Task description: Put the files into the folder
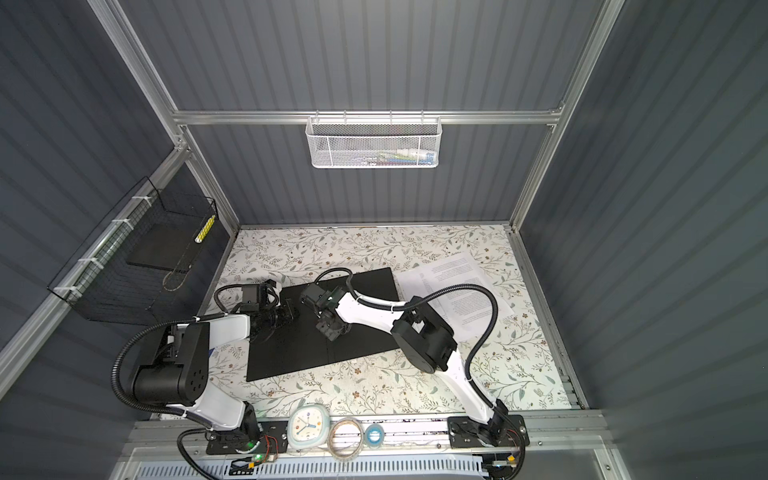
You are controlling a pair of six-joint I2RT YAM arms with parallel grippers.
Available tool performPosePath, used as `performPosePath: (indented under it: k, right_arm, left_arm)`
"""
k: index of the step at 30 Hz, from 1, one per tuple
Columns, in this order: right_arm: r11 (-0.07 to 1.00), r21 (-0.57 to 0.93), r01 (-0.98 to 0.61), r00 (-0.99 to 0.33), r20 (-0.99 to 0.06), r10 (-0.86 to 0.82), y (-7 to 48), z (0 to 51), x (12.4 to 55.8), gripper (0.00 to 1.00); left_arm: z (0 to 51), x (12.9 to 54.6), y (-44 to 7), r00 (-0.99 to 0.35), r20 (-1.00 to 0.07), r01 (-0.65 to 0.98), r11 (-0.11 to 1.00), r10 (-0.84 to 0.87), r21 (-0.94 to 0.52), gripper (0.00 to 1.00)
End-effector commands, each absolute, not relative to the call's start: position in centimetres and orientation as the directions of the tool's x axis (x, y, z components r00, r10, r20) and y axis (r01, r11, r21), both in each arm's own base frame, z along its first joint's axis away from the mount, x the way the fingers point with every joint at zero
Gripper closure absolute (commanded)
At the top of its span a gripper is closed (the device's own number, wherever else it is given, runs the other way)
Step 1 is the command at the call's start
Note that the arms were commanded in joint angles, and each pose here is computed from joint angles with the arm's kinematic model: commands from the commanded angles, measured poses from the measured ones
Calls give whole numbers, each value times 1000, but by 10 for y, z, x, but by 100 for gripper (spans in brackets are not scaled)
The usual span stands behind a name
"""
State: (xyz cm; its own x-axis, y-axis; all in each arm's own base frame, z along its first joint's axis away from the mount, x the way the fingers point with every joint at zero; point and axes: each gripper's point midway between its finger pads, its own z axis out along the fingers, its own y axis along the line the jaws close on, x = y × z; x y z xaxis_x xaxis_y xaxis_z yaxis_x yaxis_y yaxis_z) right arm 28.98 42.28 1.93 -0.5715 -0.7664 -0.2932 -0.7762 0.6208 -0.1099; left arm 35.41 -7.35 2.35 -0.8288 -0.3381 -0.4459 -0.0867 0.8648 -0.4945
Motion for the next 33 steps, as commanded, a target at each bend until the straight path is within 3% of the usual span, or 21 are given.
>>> performPosePath:
  k: [1,7,16,27,30,33]
  right_arm:
    - [605,-165,-779,-622,80,-779,347,-59,251,100]
    - [623,-148,-769,-638,104,-763,344,-68,244,100]
    - [708,35,-705,-703,-164,-692,392,-1,257,100]
    - [727,97,-680,-719,-279,-636,404,56,272,100]
    - [724,166,-670,-730,-323,-602,408,74,275,84]
    - [716,259,-649,-753,-357,-553,412,83,280,76]
  left_arm:
    - [-11,322,-69,-890,-307,-173,874,-336,-453,97]
    - [-11,322,-69,-891,-305,-174,874,-336,-453,97]
    - [-12,321,-69,-893,-302,-175,874,-335,-452,97]
    - [-13,321,-70,-894,-298,-174,873,-334,-455,97]
    - [-13,322,-70,-895,-298,-173,872,-333,-458,97]
    - [-12,322,-70,-895,-299,-171,873,-332,-457,97]
